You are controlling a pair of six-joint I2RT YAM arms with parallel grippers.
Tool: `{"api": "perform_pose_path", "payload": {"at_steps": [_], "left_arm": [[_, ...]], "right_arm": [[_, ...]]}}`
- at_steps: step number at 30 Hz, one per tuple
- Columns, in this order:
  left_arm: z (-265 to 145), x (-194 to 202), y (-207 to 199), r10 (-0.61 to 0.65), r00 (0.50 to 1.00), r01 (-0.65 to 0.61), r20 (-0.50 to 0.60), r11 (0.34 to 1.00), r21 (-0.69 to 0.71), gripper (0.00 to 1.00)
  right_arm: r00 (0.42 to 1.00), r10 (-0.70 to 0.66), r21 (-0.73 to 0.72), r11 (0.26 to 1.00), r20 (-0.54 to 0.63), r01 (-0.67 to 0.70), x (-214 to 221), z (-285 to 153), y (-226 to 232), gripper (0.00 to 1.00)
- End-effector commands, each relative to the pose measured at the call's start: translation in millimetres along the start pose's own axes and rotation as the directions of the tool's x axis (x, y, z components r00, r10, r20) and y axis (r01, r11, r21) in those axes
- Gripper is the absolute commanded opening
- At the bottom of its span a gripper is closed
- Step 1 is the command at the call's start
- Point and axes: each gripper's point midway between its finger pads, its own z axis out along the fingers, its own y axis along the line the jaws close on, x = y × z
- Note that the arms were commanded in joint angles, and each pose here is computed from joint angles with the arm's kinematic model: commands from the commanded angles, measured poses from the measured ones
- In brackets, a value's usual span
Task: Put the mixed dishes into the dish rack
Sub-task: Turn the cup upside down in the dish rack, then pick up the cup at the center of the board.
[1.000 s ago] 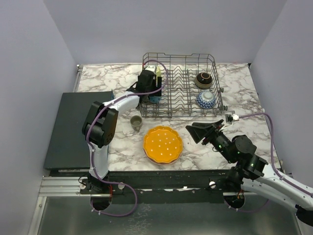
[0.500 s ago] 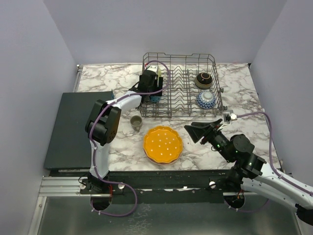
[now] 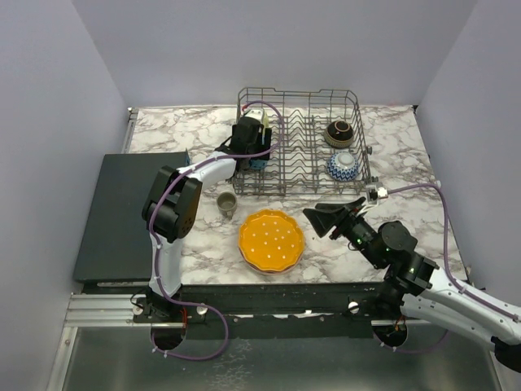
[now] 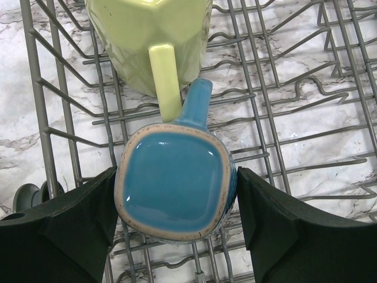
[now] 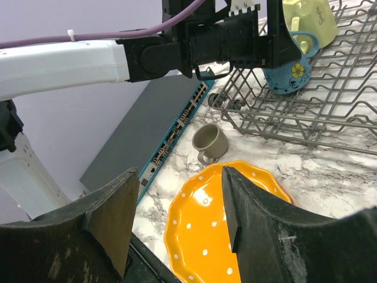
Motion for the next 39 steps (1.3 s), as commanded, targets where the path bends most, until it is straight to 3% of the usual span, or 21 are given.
{"api": "perform_pose_path", "payload": {"at_steps": [1, 18, 23, 33, 39], "left_arm": [[-14.1, -41.3, -4.3, 0.002, 0.992, -0.002, 0.123, 1.0, -0.001, 0.76], [-23.7, -46.3, -5.0, 0.004, 0.991, -0.005, 0.134, 1.0, 0.008, 0.89], [-35.3, -57.5, -7.1, 0.003, 0.988, -0.006, 0.153, 1.0, 0.02, 0.98], [-68.0, -78.6, -13.3, -0.021, 0.985, 0.01, 0.169, 0.998, 0.065, 0.99], [-100.2, -89.4, -19.0, -0.073, 0.987, 0.058, 0.142, 0.993, 0.106, 0.99]], "right_arm": [[1.0, 0.019, -0.014, 1.0, 0.016, -0.019, -5.2, 2.0, 5.9, 0.64], [0.999, 0.047, -0.01, 0.999, 0.001, -0.047, -7.8, 0.6, 9.2, 0.69], [0.999, 0.044, -0.007, 0.999, -0.005, -0.044, -11.1, 1.8, 12.3, 0.69], [0.997, 0.0, 0.057, 0.998, -0.076, 0.005, -8.6, 12.3, 10.8, 0.71], [0.982, -0.002, 0.084, 0.996, -0.191, 0.018, 12.1, 25.3, 12.9, 0.71]]}}
